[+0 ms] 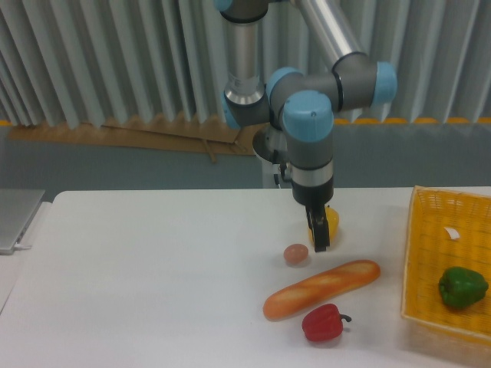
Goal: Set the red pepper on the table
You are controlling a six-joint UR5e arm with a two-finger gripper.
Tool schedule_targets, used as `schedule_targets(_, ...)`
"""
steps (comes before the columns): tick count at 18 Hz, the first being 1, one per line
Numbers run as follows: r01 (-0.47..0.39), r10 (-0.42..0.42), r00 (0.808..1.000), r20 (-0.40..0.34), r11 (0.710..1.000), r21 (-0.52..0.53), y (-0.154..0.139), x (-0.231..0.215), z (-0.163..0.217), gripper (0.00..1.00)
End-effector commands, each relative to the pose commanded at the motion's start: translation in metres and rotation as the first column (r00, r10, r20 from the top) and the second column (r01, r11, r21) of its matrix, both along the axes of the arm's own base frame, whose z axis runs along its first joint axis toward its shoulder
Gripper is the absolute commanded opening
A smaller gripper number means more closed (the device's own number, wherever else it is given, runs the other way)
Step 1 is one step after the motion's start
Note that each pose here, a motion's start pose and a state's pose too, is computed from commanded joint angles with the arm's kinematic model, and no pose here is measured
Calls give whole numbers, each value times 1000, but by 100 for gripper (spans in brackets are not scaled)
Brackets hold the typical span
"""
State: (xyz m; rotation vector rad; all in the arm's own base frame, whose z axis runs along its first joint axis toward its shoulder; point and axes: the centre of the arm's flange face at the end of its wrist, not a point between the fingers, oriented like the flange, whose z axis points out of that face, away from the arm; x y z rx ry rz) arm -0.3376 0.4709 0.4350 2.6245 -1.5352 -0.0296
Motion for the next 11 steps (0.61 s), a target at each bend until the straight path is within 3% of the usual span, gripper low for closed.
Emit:
schedule_targets(2,-21,21,1000,6,1000,13,-5,-4,3,100)
schedule_targets(5,-148,143,987,77,987,63,-19,-14,10,100)
schedule_targets(11,-158,152,984,88,985,67,-23,-17,9,100)
